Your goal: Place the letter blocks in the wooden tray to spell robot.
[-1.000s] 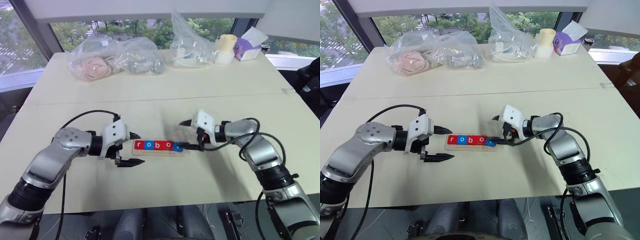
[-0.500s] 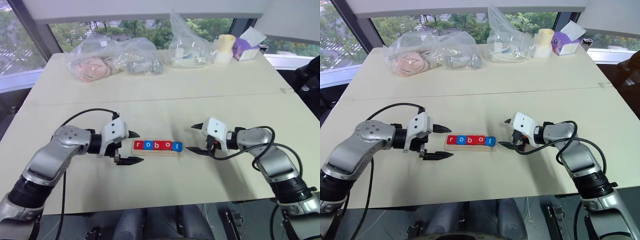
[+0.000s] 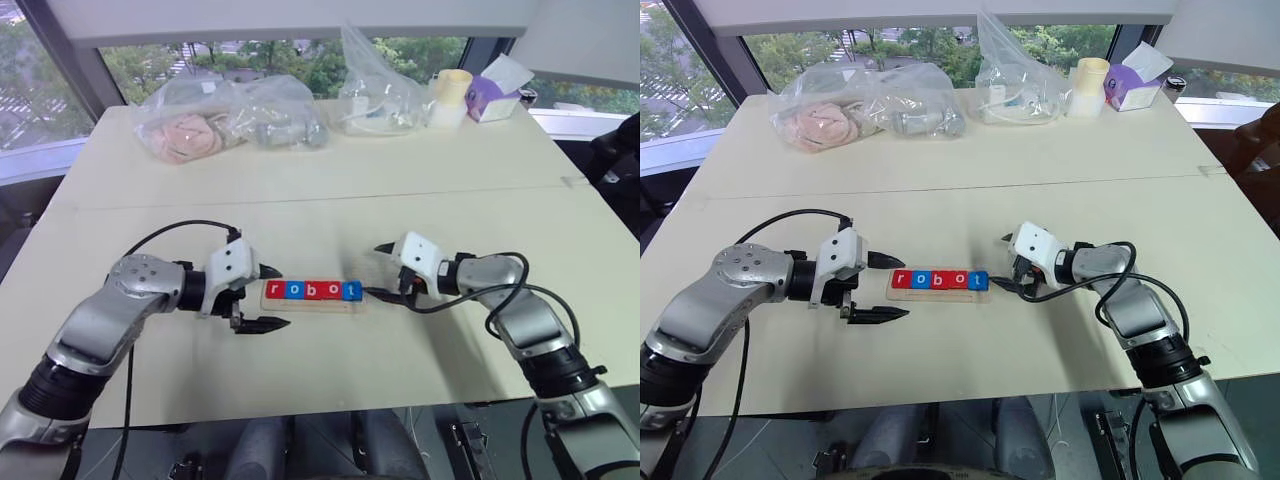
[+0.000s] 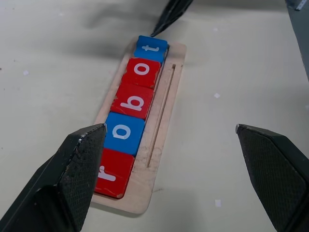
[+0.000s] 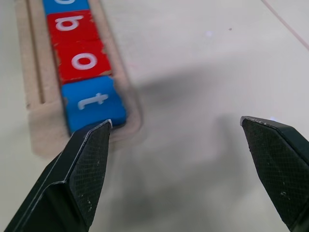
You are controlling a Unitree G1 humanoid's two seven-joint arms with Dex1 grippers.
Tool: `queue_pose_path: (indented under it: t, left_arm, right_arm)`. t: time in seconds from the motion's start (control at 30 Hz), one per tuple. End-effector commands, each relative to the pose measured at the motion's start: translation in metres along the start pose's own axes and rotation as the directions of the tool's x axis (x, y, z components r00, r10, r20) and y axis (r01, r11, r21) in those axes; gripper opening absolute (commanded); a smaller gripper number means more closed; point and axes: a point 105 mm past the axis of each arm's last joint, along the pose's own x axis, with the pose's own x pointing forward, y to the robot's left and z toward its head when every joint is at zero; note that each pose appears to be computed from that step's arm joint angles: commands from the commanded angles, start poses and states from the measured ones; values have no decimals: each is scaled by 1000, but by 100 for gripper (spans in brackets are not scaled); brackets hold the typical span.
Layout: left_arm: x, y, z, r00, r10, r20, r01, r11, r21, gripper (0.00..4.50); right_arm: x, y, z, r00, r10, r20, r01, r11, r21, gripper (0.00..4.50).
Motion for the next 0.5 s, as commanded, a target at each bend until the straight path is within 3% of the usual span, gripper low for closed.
queue_pose_path:
  t: [0.03,0.27,0.5]
  left_arm:
    - [-6,1,7,1000,21,15,-21,1000,19,450]
    - [-17,6,5,998,61,17,-61,998,-9,450]
    - [-57,-4,-21,990,135,-37,-139,978,-158,450]
  right_arm:
    - [-6,-8,9,999,-29,23,29,999,-39,437]
    - [-23,-11,8,998,-57,5,57,998,-27,437]
    - [-65,24,31,992,38,122,-75,947,313,437]
